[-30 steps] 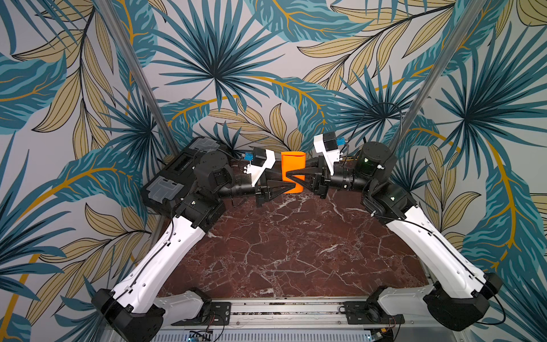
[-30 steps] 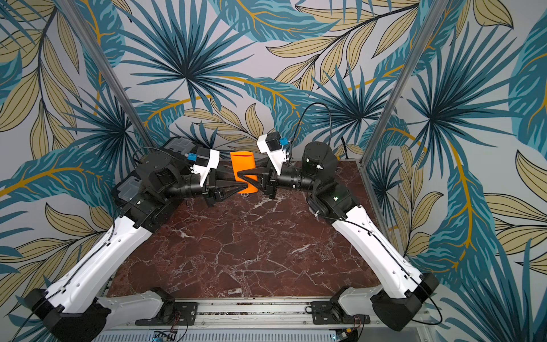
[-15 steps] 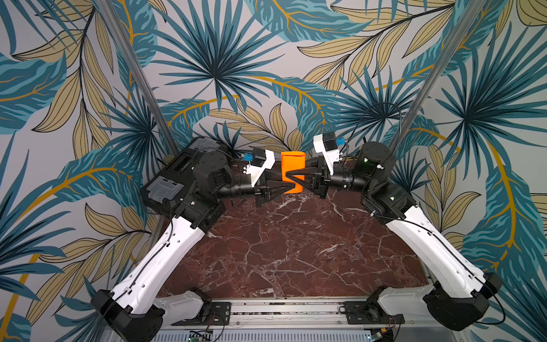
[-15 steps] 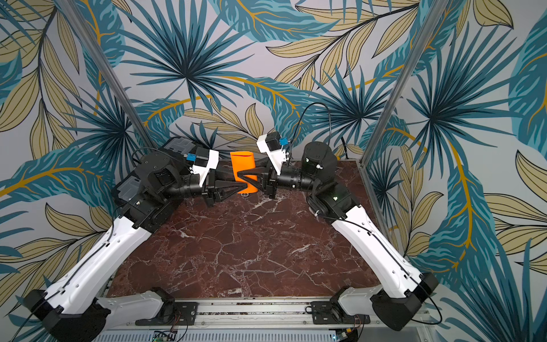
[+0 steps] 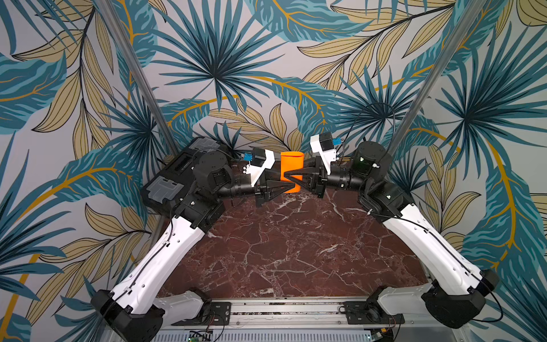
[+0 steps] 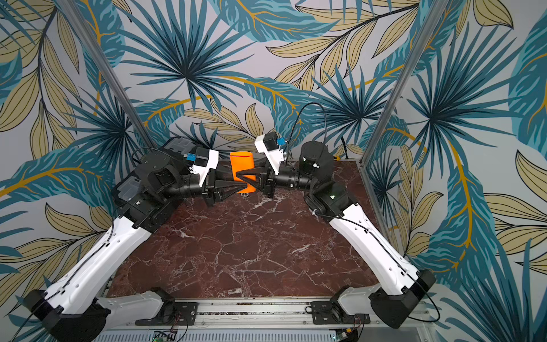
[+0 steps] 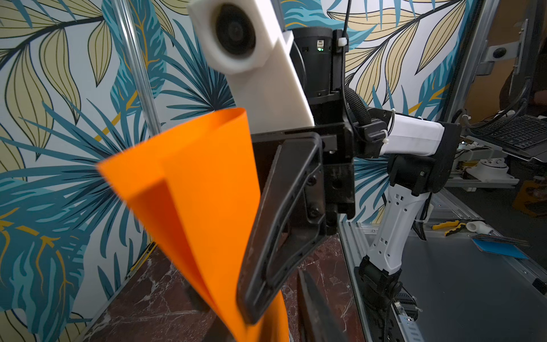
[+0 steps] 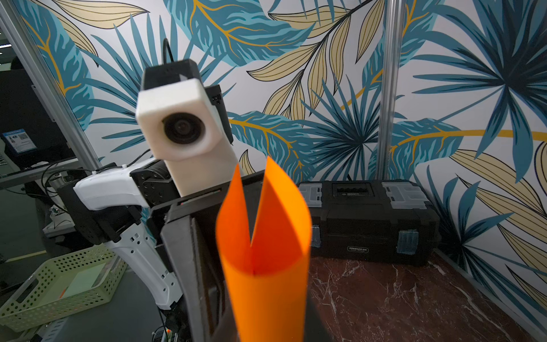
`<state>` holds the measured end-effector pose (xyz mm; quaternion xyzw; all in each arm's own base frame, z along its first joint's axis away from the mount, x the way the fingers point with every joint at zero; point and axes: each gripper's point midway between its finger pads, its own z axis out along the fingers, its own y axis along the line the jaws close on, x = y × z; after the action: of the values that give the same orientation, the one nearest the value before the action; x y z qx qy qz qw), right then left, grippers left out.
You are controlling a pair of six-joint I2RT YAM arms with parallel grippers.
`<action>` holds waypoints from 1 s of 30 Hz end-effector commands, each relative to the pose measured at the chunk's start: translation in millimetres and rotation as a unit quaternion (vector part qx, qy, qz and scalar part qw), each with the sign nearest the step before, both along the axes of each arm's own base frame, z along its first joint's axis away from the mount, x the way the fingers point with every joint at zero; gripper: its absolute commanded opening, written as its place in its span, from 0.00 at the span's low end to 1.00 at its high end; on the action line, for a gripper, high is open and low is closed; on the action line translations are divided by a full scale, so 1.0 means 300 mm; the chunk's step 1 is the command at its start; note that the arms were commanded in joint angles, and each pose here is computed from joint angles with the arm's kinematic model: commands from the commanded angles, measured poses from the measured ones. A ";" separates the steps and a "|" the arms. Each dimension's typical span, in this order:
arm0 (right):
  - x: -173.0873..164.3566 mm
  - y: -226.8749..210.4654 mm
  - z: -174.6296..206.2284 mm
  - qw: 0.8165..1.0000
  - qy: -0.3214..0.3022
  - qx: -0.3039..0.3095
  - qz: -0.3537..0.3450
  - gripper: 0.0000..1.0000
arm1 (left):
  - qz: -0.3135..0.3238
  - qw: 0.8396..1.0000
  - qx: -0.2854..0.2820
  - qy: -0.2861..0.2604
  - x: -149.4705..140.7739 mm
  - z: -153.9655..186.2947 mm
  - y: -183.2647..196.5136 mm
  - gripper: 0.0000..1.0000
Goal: Fold the square paper along the opposite sides
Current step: Fold the paper.
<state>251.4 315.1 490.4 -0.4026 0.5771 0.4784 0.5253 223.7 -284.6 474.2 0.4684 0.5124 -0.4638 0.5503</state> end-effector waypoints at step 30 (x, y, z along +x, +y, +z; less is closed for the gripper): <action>-0.020 -0.006 0.039 1.000 -0.016 0.010 0.004 0.22 | 0.000 1.000 -0.010 -0.027 -0.027 0.056 0.018 0.15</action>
<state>246.2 315.6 491.1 -0.4124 0.5696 0.4843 0.5205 219.6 -284.3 473.2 0.4738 0.5097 -0.4715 0.5416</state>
